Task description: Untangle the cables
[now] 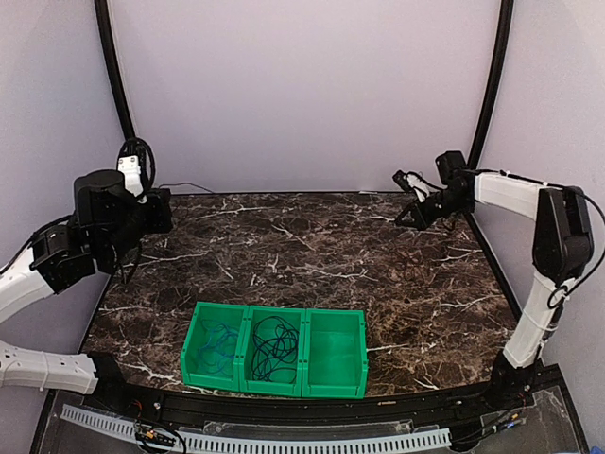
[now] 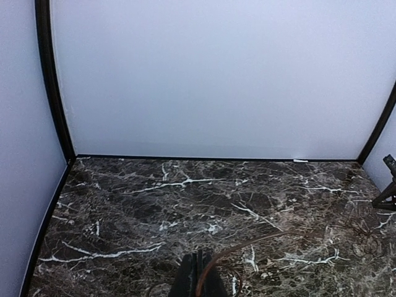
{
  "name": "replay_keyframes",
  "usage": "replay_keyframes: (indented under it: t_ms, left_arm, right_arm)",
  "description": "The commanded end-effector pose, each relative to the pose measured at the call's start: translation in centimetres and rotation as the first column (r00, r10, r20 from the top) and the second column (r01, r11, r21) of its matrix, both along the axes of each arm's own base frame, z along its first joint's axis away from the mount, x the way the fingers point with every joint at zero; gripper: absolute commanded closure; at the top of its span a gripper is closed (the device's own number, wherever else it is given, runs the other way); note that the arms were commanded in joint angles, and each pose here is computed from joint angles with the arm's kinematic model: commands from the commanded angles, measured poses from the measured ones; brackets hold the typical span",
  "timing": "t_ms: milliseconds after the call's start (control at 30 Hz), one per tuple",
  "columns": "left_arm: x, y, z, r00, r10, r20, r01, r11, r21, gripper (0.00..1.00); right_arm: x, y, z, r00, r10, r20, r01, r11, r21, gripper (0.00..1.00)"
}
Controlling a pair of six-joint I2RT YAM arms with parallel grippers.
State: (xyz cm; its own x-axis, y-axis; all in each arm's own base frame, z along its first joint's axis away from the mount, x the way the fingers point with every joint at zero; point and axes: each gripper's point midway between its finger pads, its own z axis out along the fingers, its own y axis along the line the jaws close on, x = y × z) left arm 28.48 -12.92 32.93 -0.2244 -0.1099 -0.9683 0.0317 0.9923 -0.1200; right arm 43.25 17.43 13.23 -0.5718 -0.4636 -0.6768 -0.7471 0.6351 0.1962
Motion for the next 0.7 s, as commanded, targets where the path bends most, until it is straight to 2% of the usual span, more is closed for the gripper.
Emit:
replay_keyframes:
  t_ms: [0,100,133,267,433,567,667]
  left_arm:
    - [-0.6,-4.0,4.2,0.968,-0.24,0.076,0.243,0.97,-0.033,1.0]
    - [-1.3,-7.3,6.2,0.907,-0.404,0.122,0.413,0.909,-0.056,1.0]
    - [-1.7,-8.8,6.2,0.87,-0.478,0.12,0.487,0.871,-0.064,1.0]
    - [-2.7,-12.5,7.6,0.769,-0.621,0.149,0.637,0.763,-0.111,1.0]
    - [-4.0,-15.4,7.1,0.664,-0.734,0.14,0.747,0.65,-0.14,1.0]
    - [-5.1,-16.5,5.1,0.61,-0.786,0.097,0.789,0.593,-0.16,1.0]
    - [-6.1,-17.3,2.8,0.577,-0.815,0.048,0.806,0.559,-0.196,1.0]
  right_arm:
    - [-4.3,2.3,6.9,0.985,0.134,0.107,-0.144,0.985,0.09,1.0]
    - [-8.3,4.4,8.8,0.961,0.239,0.136,-0.252,0.964,0.089,1.0]
    - [-9.6,5.1,9.0,0.951,0.274,0.142,-0.286,0.955,0.078,1.0]
    - [-15.1,8.2,8.8,0.902,0.407,0.143,-0.417,0.908,0.048,1.0]
    - [-20.6,10.5,6.4,0.839,0.54,0.071,-0.544,0.836,0.075,1.0]
    - [-24.5,11.7,4.2,0.775,0.632,0.021,-0.631,0.773,0.064,1.0]
    - [-25.5,12.2,3.0,0.755,0.656,-0.001,-0.655,0.754,0.05,1.0]
